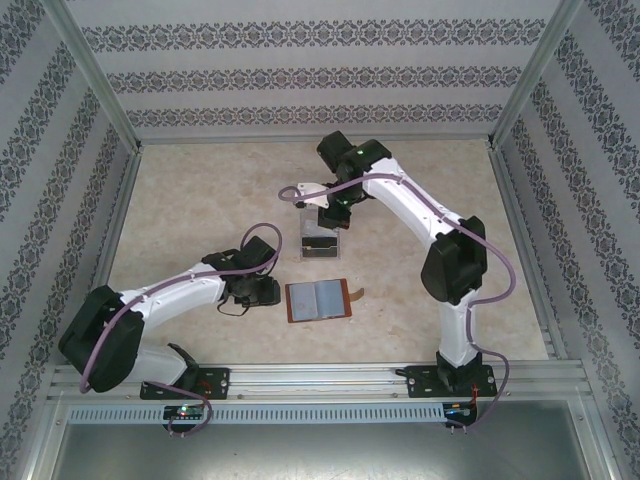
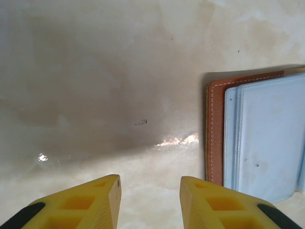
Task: Take the credit cards out of the card holder
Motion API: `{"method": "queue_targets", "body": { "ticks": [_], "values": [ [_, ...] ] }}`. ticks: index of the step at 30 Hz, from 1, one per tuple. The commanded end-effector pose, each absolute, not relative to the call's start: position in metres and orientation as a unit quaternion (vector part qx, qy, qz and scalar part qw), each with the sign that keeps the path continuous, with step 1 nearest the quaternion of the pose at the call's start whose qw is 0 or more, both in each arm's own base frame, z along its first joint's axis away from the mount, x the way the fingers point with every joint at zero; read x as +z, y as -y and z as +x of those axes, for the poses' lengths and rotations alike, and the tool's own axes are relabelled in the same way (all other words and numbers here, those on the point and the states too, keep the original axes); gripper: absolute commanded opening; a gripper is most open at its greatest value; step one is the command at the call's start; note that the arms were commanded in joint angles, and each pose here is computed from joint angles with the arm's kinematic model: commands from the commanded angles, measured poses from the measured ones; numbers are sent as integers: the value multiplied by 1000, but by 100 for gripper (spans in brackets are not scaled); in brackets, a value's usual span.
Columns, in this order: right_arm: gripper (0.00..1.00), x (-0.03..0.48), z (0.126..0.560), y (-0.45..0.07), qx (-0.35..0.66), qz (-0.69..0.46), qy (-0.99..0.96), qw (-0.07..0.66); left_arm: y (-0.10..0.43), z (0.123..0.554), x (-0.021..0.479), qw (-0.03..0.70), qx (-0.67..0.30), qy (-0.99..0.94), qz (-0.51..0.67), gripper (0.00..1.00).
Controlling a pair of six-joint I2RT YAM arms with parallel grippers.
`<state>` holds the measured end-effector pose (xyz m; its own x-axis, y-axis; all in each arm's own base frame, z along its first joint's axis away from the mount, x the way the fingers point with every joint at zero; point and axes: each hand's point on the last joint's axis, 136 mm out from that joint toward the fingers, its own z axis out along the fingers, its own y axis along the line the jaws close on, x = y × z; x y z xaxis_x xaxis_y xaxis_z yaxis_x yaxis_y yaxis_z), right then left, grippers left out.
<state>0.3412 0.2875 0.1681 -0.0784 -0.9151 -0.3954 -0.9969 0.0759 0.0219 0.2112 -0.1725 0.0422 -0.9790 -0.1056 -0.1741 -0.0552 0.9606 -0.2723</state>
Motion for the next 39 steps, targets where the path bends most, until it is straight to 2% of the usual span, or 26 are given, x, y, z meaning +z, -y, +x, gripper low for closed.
{"method": "queue_targets", "body": {
  "ticks": [1,12,28,32,35,37,39],
  "values": [
    [3,159,340,-286,127,-694,-700,111,167,209,44,96,-139,-984,-58,38],
    [5,135,371,-291,95,-720,-682,88,164,208,43,93,-137,-984,-63,38],
    [7,89,369,-297,127,-716,-686,46,163,207,41,89,-137,-984,-67,38],
    [7,89,369,-300,144,-706,-692,54,163,207,41,89,-137,-984,-67,38],
    [11,87,370,-299,144,-702,-695,55,164,208,41,89,-138,-984,-67,38],
    [20,87,372,-296,135,-701,-698,56,164,208,41,90,-139,-984,-67,38],
    [24,91,375,-294,128,-699,-701,61,164,207,41,89,-139,-984,-67,38]
  ]
}}
